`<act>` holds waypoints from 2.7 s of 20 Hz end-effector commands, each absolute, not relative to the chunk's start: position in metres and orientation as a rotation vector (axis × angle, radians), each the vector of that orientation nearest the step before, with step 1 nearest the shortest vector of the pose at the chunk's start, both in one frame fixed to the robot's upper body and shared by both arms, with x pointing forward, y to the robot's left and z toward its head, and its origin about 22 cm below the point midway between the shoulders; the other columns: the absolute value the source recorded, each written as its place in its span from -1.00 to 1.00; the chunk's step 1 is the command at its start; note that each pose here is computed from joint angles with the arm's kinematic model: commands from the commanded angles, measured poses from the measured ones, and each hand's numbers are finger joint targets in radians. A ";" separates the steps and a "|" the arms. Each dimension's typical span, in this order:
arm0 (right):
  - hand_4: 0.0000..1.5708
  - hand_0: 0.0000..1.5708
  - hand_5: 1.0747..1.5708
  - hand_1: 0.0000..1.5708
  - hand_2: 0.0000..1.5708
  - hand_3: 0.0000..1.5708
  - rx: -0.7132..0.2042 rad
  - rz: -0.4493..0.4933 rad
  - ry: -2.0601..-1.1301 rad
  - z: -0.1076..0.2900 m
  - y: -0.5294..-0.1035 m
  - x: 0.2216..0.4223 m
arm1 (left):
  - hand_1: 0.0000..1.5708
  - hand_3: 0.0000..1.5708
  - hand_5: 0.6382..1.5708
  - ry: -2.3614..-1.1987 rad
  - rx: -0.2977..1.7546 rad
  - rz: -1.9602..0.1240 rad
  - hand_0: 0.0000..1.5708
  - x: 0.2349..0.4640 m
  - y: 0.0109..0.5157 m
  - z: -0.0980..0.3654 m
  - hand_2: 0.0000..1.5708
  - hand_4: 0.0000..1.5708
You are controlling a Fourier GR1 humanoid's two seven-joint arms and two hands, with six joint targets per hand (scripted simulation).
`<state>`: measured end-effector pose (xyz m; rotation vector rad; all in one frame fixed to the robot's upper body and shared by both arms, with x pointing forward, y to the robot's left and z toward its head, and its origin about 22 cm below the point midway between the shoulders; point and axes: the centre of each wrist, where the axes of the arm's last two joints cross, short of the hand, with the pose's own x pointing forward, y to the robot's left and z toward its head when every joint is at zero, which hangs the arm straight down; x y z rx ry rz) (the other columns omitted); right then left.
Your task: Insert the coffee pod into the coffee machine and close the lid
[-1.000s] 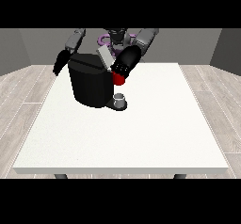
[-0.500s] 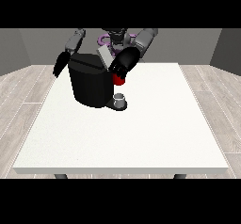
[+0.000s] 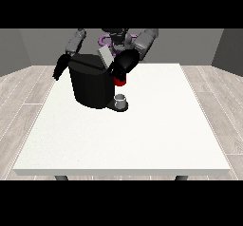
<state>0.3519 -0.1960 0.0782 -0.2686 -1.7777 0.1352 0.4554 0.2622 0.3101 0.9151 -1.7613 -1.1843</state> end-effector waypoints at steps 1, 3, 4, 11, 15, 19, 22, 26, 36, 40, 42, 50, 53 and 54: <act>-0.81 -1.00 1.00 -1.00 -1.00 -1.00 -0.298 0.142 -1.754 0.076 -0.198 0.349 | 0.18 -0.12 1.00 -1.757 0.986 -1.206 0.18 0.457 0.266 0.292 0.25 -1.00; -0.86 -1.00 1.00 -1.00 -1.00 -1.00 -0.278 0.160 -1.769 0.084 -0.205 0.354 | -0.05 -0.17 1.00 -1.771 0.987 -1.192 -0.05 0.455 0.269 0.306 0.11 -1.00; -0.76 -1.00 1.00 -1.00 -1.00 -1.00 -0.289 0.151 -1.814 0.085 -0.198 0.356 | -0.35 -0.24 1.00 -1.783 1.059 -1.186 -0.35 0.452 0.272 0.321 -0.01 -1.00; -0.74 -1.00 1.00 -1.00 -1.00 -1.00 -0.334 0.129 -1.773 0.089 -0.209 0.362 | -1.00 -0.42 1.00 -1.768 1.036 -1.184 -1.00 0.455 0.259 0.314 -0.29 -1.00; -0.85 -1.00 1.00 -1.00 -1.00 -1.00 -0.308 0.118 -1.732 0.061 -0.216 0.345 | -1.00 -0.58 1.00 -1.706 1.018 -1.222 -1.00 0.454 0.285 0.292 -0.45 -1.00; -0.89 -1.00 1.00 -1.00 -1.00 -1.00 -0.301 0.085 -1.677 0.044 -0.225 0.346 | -1.00 -0.81 1.00 -1.690 0.963 -1.229 -1.00 0.457 0.268 0.275 -0.72 -1.00; -0.82 -1.00 1.00 -1.00 -1.00 -1.00 -0.342 0.045 -1.552 0.013 -0.246 0.336 | -1.00 -1.00 1.00 -1.623 0.823 -1.241 -1.00 0.461 0.229 0.231 -1.00 -1.00; -1.00 -1.00 1.00 -1.00 -1.00 -1.00 -0.361 -0.032 -1.490 -0.005 -0.257 0.333 | -1.00 -1.00 1.00 -1.619 0.689 -1.294 -1.00 0.456 0.210 0.196 -0.89 -1.00; -1.00 -1.00 1.00 -1.00 -1.00 -1.00 -0.418 -0.071 -1.308 -0.067 -0.285 0.268 | -1.00 -1.00 1.00 -1.690 -0.051 -0.460 -1.00 0.417 0.213 0.039 -1.00 -1.00; -1.00 -1.00 1.00 -1.00 -1.00 -1.00 -0.408 -0.062 -1.262 -0.081 -0.285 0.246 | -1.00 -1.00 1.00 -1.563 -0.114 -0.391 -1.00 0.364 0.230 -0.043 -1.00 -0.47; -1.00 -1.00 1.00 -1.00 -1.00 -1.00 -0.382 -0.059 -1.256 -0.084 -0.287 0.237 | -1.00 -1.00 1.00 -1.493 -0.107 -0.385 -1.00 0.354 0.252 -0.050 -1.00 -0.50; -1.00 -1.00 1.00 -1.00 -1.00 -1.00 -0.157 0.091 -1.484 -0.009 -0.243 0.294 | -1.00 -1.00 1.00 -1.399 -0.084 -0.312 -1.00 0.334 0.250 -0.071 -1.00 -0.49; -0.75 -1.00 1.00 -1.00 -1.00 -1.00 -0.171 0.133 -1.472 -0.015 -0.251 0.287 | -1.00 -1.00 1.00 -1.376 -0.140 -0.274 -1.00 0.320 0.241 -0.080 -1.00 -0.53; -0.80 -1.00 1.00 -1.00 -1.00 -1.00 -0.197 0.159 -1.446 0.003 -0.270 0.297 | -1.00 -1.00 1.00 -1.335 -0.153 -0.299 -1.00 0.327 0.238 -0.073 -1.00 -0.45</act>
